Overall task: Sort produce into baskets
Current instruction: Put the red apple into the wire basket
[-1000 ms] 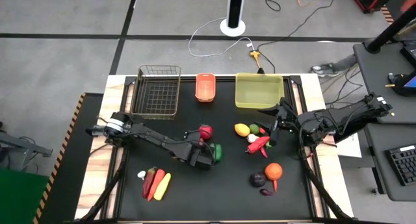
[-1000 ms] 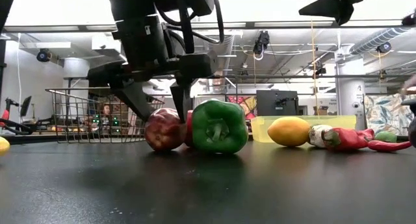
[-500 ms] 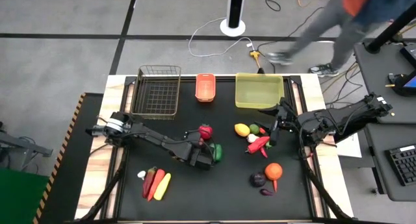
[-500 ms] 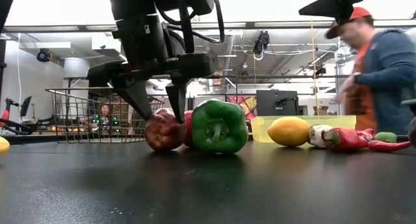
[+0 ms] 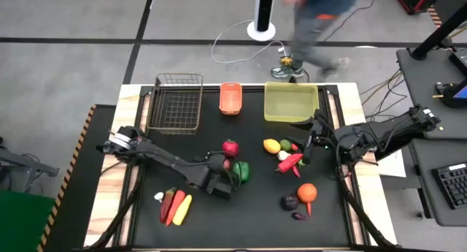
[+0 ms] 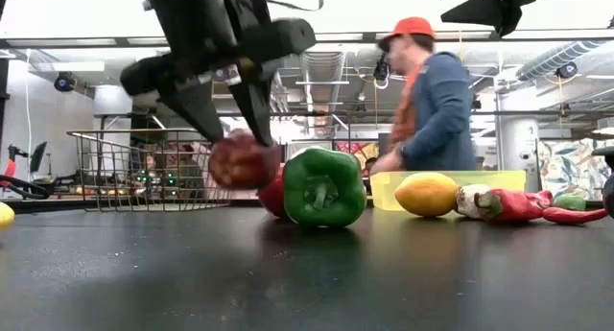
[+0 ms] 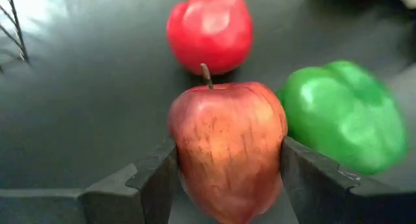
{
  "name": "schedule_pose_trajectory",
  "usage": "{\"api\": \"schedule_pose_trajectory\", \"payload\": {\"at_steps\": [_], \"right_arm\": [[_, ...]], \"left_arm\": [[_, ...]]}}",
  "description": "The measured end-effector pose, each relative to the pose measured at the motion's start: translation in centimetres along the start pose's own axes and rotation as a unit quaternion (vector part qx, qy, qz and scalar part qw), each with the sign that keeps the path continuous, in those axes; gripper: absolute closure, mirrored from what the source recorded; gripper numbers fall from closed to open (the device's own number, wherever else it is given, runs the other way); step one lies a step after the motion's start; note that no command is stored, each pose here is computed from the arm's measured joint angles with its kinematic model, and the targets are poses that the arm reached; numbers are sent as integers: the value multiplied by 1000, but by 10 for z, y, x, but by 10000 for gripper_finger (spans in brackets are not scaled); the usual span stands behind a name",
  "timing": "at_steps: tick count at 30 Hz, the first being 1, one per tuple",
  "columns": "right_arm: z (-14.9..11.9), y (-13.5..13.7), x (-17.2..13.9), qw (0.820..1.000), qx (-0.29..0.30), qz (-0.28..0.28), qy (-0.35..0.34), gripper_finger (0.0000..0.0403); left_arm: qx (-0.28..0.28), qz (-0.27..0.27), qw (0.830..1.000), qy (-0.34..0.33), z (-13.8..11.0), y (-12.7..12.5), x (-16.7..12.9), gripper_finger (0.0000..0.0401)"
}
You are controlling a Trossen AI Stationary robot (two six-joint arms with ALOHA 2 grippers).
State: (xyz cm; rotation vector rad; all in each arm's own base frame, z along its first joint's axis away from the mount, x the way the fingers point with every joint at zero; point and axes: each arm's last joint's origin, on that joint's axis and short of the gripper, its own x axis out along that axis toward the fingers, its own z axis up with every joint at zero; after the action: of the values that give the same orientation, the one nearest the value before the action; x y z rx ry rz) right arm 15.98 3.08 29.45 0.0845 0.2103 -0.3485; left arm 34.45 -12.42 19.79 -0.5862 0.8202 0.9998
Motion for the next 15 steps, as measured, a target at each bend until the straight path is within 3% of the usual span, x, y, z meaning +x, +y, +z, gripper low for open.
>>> {"api": "schedule_pose_trajectory", "payload": {"at_steps": [8, 15], "right_arm": [[0, 0, 0, 1000, -12, 0, 0, 154], [0, 0, 0, 1000, -14, 0, 0, 154]], "left_arm": [[66, -47, 996, -44, 4, 10, -43, 179], [116, -89, 982, -121, 26, 27, -85, 179]]}}
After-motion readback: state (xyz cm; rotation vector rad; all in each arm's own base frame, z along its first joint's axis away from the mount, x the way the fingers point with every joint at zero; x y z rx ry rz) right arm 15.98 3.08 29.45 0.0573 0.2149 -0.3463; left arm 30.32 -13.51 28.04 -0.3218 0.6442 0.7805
